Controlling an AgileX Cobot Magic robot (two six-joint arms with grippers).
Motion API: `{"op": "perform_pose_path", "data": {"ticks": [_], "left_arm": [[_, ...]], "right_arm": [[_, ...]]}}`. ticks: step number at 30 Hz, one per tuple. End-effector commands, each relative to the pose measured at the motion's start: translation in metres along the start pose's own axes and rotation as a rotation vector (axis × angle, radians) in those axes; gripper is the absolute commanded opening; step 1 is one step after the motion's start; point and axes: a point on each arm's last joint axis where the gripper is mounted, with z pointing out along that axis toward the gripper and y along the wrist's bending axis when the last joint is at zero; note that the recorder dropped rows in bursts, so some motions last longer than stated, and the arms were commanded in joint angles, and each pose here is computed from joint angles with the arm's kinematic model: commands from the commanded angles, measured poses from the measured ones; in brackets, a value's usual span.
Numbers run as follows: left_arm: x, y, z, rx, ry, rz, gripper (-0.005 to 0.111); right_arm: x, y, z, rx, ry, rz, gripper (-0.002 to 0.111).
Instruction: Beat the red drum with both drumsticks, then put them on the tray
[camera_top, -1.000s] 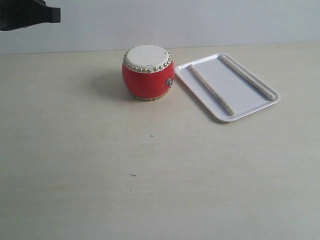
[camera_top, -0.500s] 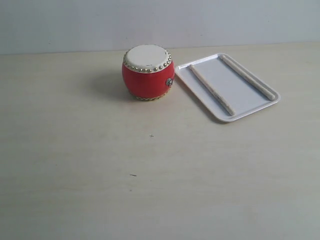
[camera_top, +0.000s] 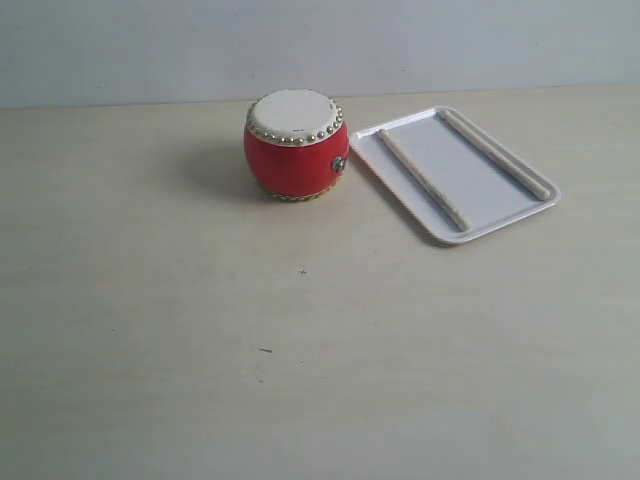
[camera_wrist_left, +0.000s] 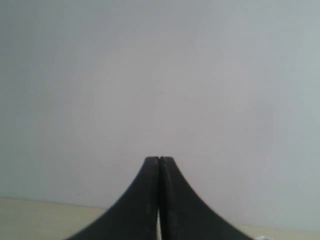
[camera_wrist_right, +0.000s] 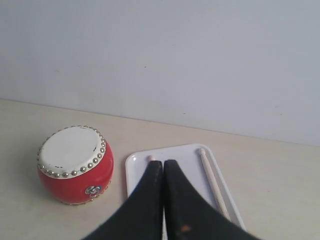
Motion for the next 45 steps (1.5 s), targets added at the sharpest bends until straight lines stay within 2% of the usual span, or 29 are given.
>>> {"op": "perform_pose_path", "data": {"ticks": [1,6,9,13,16,20,29,45], "left_arm": [[0.005,-0.001,0.000,0.014,0.016,-0.004,0.000],[0.006,0.000,-0.001,0.012,0.029,0.042,0.000],[0.013,0.001,-0.001,0.006,0.106,0.103,0.000],[0.021,0.011,-0.003,-0.105,0.195,0.041,0.000],[0.026,0.020,-0.004,-0.208,0.209,-0.080,0.000],[0.041,0.030,-0.006,-0.281,0.250,-0.029,0.000],[0.085,0.041,-0.024,-0.304,0.331,0.086,0.000],[0.117,0.046,-0.045,-0.296,0.280,0.097,0.000]], "right_arm": [[0.001,-0.001,-0.001,0.009,-0.007,-0.001,0.000],[0.001,-0.001,-0.001,0.009,-0.007,-0.001,0.000],[0.001,-0.001,-0.001,0.009,-0.007,-0.001,0.000],[0.001,-0.001,-0.001,0.009,-0.007,-0.001,0.000],[0.001,-0.001,-0.001,0.009,-0.007,-0.001,0.000],[0.001,-0.001,-0.001,0.009,-0.007,-0.001,0.000],[0.001,-0.001,-0.001,0.009,-0.007,0.002,0.000],[0.001,-0.001,-0.001,0.008,-0.007,0.004,0.000]]}}
